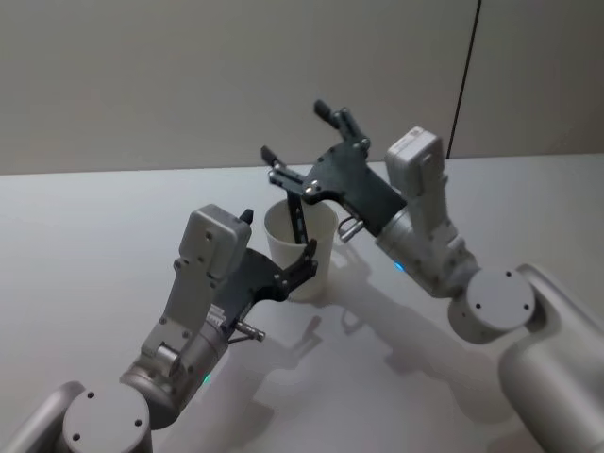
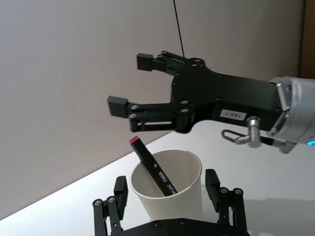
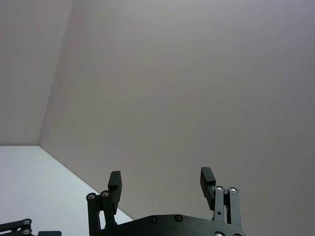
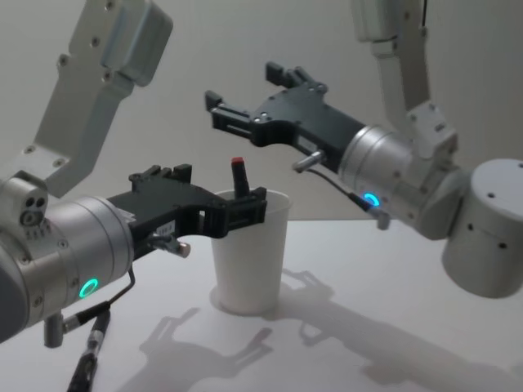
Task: Place the pen into the pen holder.
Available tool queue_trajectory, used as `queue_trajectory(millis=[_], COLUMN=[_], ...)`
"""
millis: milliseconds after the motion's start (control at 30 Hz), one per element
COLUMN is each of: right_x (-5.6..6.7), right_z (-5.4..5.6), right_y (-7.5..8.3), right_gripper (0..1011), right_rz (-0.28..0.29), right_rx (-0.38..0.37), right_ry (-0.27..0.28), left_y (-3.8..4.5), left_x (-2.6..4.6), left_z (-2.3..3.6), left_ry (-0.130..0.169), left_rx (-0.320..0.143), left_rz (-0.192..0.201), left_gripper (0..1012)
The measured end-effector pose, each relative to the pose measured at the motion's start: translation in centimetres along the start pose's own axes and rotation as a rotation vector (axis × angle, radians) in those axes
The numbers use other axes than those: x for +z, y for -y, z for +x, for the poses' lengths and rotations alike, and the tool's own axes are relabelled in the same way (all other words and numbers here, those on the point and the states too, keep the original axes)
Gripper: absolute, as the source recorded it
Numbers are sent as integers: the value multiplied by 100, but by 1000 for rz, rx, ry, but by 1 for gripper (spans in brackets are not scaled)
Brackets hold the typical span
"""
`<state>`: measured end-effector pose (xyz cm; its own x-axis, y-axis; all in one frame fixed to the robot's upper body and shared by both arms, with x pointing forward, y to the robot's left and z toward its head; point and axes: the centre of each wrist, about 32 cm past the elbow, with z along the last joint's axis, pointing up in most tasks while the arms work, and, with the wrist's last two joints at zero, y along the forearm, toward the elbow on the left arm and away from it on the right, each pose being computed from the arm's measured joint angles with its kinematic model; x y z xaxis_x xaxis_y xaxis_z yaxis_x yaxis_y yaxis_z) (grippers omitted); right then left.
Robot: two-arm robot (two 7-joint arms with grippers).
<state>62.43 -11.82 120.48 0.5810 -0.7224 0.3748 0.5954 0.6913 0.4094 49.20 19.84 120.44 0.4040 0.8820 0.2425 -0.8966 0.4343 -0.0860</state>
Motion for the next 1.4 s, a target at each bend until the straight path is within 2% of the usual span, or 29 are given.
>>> queue_trajectory(millis=[233, 533, 733, 1067, 1400], right_x=[133, 349, 446, 557, 619], right_z=[-60, -209, -300, -431, -522], right_y=[199, 588, 794, 1061, 1265], right_gripper=[1002, 1001, 1002, 1001, 1002], right_rz=[-19, -74, -113, -171, -217], right_rx=[-94, -249, -331, -415, -459], right_ry=[6, -2, -22, -63, -93], left_y=[0, 0, 0, 0, 0], left_x=[0, 0, 0, 0, 0], left_z=[0, 0, 0, 0, 0], left_ry=[0, 0, 0, 0, 0], left_rx=[0, 0, 0, 0, 0], left_rz=[0, 0, 0, 0, 0], left_gripper=[1004, 1004, 1004, 1004, 1004])
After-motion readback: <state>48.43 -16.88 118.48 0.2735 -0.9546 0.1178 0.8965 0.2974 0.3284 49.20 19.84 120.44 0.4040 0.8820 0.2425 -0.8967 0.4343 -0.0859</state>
